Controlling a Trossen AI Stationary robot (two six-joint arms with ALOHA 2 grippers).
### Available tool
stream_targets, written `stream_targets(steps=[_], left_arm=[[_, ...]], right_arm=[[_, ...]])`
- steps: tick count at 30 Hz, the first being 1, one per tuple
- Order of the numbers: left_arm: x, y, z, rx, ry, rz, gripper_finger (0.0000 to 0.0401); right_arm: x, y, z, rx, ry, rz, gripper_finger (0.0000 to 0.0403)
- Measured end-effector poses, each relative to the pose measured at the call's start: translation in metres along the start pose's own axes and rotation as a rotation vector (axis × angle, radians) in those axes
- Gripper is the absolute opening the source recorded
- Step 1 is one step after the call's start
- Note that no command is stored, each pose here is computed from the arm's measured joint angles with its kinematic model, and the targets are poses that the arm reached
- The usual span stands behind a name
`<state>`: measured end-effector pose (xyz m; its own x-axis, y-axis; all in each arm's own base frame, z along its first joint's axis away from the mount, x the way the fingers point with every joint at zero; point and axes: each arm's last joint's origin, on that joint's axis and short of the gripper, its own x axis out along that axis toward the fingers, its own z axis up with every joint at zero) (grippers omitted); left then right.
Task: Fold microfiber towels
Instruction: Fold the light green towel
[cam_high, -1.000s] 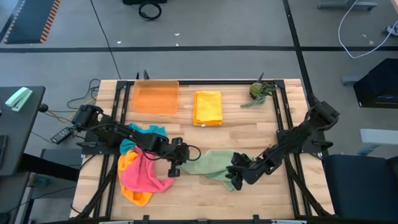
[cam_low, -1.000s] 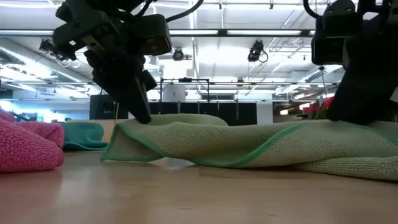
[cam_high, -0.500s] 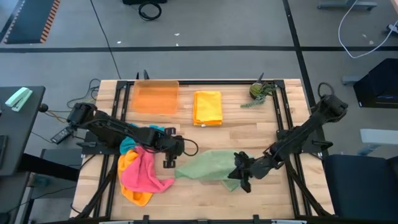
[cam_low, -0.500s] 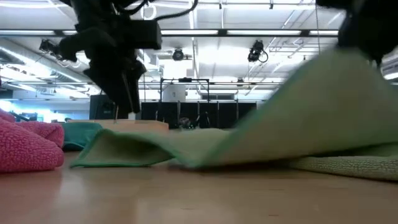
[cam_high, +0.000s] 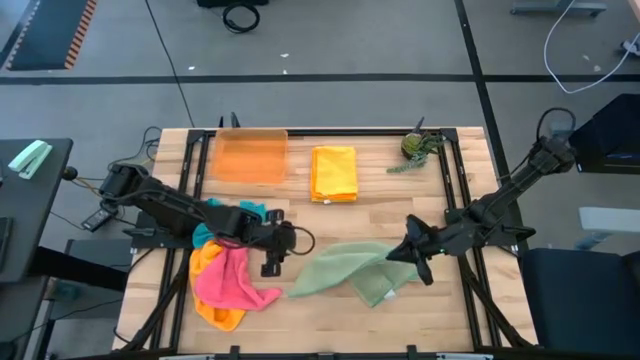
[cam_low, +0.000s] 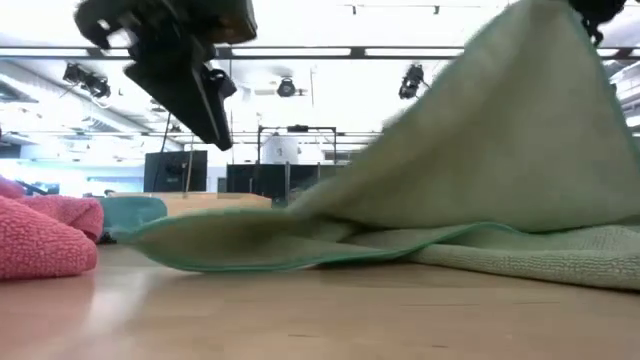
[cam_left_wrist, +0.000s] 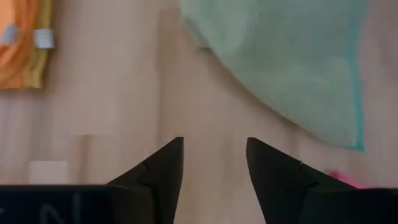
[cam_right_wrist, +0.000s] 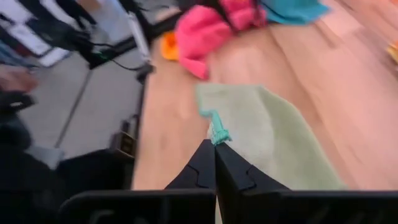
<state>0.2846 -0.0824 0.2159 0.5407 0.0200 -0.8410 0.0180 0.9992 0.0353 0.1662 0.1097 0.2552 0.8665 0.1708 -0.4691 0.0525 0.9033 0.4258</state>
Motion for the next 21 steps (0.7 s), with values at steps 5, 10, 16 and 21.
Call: stream_targets(steps=[5,10,16,21], left_arm=[[-0.002,-0.024,0.002,-0.082,-0.077,-0.065,0.0189],[0.013,-0.07,0.002,-0.02,-0.189,-0.139,0.0198],[0.051,-0.106,-0.022,0.288,-0.153,-0.042,0.018],[0.059,-0.12,-0.03,0.47,-0.163,-0.03,0.0172]], right_arm=[[0.005,-0.007,-0.003,0.021,0.019,-0.076,0.0],[0.01,-0.011,-0.001,0.022,0.016,-0.11,0.0],[0.011,-0.013,0.0,0.013,0.013,-0.12,0.0],[0.011,-0.013,0.0,0.026,0.021,-0.12,0.0]])
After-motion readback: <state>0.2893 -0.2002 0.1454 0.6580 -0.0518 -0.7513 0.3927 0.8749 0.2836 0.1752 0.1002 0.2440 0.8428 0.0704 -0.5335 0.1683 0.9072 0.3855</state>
